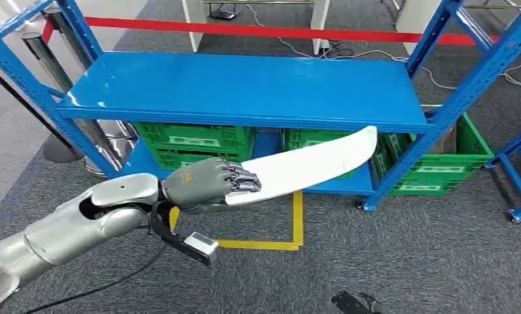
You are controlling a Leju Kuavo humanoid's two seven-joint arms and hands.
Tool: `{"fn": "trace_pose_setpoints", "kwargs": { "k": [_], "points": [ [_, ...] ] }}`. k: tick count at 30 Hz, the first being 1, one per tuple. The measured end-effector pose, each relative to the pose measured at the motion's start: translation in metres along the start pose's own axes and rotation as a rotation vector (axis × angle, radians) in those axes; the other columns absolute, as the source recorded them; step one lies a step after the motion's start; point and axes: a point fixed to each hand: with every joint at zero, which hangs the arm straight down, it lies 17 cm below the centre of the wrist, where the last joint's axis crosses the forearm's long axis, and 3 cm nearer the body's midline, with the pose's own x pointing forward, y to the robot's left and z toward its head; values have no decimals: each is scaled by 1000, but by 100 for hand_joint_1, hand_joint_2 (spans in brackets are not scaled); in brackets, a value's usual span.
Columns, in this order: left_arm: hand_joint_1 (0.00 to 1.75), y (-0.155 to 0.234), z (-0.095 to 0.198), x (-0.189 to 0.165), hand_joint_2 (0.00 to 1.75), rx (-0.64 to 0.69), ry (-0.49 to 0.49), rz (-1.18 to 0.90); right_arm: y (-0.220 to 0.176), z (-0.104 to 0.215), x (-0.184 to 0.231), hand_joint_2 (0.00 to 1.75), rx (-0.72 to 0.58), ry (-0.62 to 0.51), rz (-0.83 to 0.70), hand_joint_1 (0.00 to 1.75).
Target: Take the parts from the cabinet and place them on the table.
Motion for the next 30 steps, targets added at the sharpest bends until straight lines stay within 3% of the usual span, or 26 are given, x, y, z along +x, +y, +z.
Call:
{"fn": "trace_pose_setpoints", "kwargs": {
  "k": [30],
  "points": [
    [175,-2,0,3,175,3,-1,5,-3,-1,-1,175,4,-1,13,0]
  ]
}}
